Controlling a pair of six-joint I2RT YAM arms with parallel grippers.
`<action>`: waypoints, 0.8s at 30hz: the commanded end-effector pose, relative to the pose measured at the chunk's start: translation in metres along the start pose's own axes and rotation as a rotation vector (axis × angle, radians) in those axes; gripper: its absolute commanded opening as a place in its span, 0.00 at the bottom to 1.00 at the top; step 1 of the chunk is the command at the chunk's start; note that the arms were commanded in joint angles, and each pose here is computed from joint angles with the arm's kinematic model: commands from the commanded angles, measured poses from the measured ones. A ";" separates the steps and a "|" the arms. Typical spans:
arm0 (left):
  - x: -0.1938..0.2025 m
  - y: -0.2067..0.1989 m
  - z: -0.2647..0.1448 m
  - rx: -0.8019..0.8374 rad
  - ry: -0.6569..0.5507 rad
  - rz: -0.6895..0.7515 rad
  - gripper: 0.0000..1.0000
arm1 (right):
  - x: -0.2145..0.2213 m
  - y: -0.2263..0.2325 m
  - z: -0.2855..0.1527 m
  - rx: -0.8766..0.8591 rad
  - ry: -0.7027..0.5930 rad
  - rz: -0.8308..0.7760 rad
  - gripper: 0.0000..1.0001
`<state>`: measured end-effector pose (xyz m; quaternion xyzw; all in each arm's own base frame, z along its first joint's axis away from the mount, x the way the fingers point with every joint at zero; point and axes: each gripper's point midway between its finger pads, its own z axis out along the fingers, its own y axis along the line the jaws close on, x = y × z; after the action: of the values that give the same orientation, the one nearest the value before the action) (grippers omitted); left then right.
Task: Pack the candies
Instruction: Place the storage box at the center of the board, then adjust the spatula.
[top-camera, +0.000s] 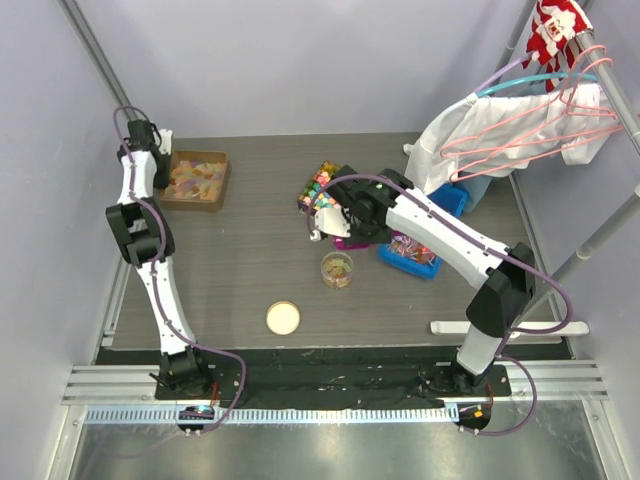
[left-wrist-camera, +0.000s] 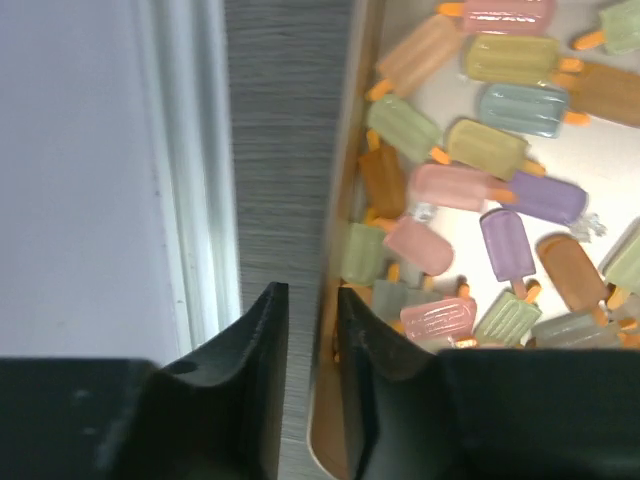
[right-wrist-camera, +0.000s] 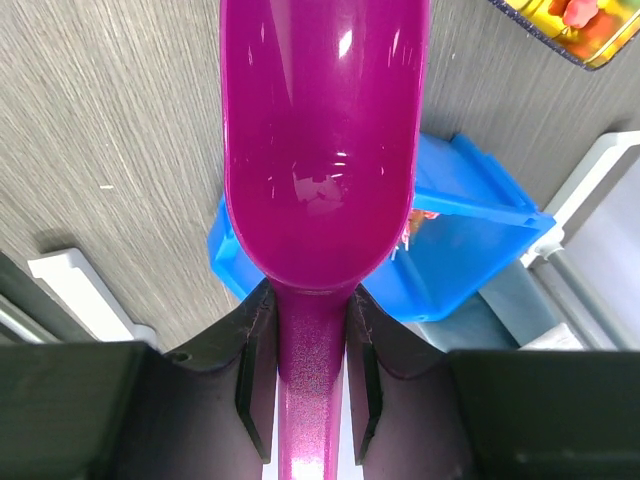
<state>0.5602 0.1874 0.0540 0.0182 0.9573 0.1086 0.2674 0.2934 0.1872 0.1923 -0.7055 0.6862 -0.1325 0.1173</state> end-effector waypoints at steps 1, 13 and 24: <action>-0.018 0.043 -0.004 -0.149 -0.060 0.015 0.34 | -0.004 -0.004 -0.022 0.026 -0.102 0.045 0.01; -0.077 0.016 -0.109 0.041 -0.321 -0.088 0.77 | -0.024 -0.025 -0.019 0.099 -0.282 0.165 0.01; -0.057 -0.187 -0.310 0.760 -0.564 0.136 0.90 | -0.095 -0.065 -0.019 0.190 -0.604 0.369 0.01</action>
<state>0.5016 0.0596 0.2668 0.0774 0.8757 -0.0766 0.4704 0.3269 0.2402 0.1992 -0.6128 0.7298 -0.0225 0.3022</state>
